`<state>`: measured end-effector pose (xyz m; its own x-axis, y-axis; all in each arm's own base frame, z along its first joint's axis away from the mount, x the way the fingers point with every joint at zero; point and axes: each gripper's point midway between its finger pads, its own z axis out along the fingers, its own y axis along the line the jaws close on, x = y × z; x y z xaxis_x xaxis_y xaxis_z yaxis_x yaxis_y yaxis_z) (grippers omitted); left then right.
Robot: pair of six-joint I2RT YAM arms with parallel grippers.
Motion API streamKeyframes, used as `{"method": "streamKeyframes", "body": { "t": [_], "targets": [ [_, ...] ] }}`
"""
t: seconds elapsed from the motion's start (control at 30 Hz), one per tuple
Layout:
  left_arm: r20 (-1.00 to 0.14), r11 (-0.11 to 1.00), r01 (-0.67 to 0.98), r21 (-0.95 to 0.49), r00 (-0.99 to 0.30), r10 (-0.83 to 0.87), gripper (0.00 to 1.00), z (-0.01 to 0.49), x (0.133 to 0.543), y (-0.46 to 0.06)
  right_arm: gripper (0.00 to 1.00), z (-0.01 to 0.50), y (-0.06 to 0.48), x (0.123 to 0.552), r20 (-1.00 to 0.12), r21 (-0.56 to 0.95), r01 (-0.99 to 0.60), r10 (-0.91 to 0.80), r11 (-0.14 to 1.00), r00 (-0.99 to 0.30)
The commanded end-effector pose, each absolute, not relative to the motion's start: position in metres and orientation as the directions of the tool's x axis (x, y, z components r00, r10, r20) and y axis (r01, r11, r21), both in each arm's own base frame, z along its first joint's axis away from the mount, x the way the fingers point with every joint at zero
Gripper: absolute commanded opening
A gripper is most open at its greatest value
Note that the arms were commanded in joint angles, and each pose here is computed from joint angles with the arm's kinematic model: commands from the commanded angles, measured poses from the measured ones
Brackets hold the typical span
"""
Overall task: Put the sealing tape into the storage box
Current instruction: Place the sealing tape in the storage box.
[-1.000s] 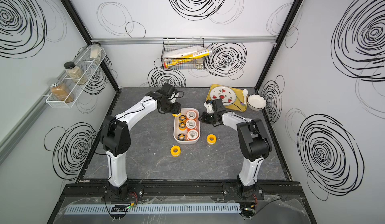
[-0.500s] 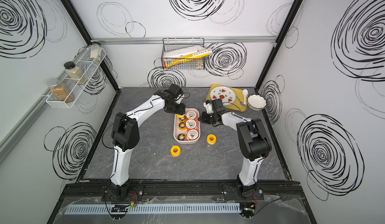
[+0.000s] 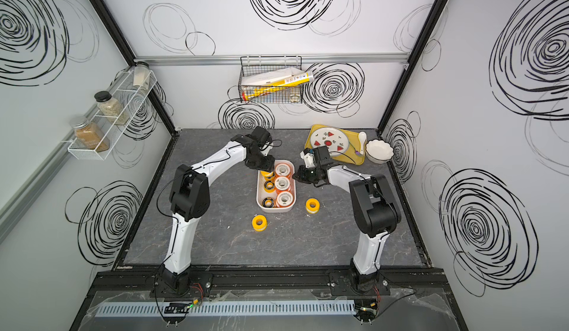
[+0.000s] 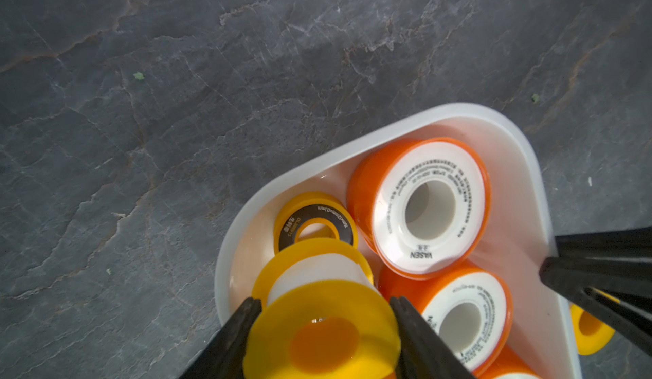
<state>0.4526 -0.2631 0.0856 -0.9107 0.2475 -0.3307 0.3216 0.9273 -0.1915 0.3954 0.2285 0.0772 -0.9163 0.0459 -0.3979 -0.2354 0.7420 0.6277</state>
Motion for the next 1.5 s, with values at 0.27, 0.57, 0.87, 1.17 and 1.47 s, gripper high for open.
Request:
{"method": "streamKeyframes", "body": {
  "t": [0.27,0.57,0.87,1.17,1.47],
  "targets": [
    [-0.334,0.927,0.335,-0.168,-0.904,0.267,0.61,0.079,0.455,-0.266,0.17,0.071,0.234,0.39,-0.375,0.638,-0.241,0.021,0.731,-0.927],
    [-0.339,0.929,0.331,-0.163,-0.904,0.262,0.61,0.076,0.459,-0.266,0.17,0.068,0.234,0.388,-0.367,0.639,-0.245,0.009,0.729,-0.93],
    [-0.342,0.93,0.326,-0.169,-0.904,0.255,0.62,0.075,0.46,-0.267,0.17,0.065,0.235,0.386,-0.36,0.638,-0.242,0.005,0.731,-0.933],
    [-0.347,0.933,0.314,-0.178,-0.907,0.239,0.62,0.073,0.464,-0.267,0.17,0.064,0.234,0.385,-0.358,0.637,-0.242,0.003,0.732,-0.934],
    [-0.348,0.932,0.309,-0.19,-0.909,0.23,0.65,0.071,0.465,-0.267,0.18,0.063,0.234,0.385,-0.356,0.635,-0.242,0.0,0.734,-0.934]
  ]
}}
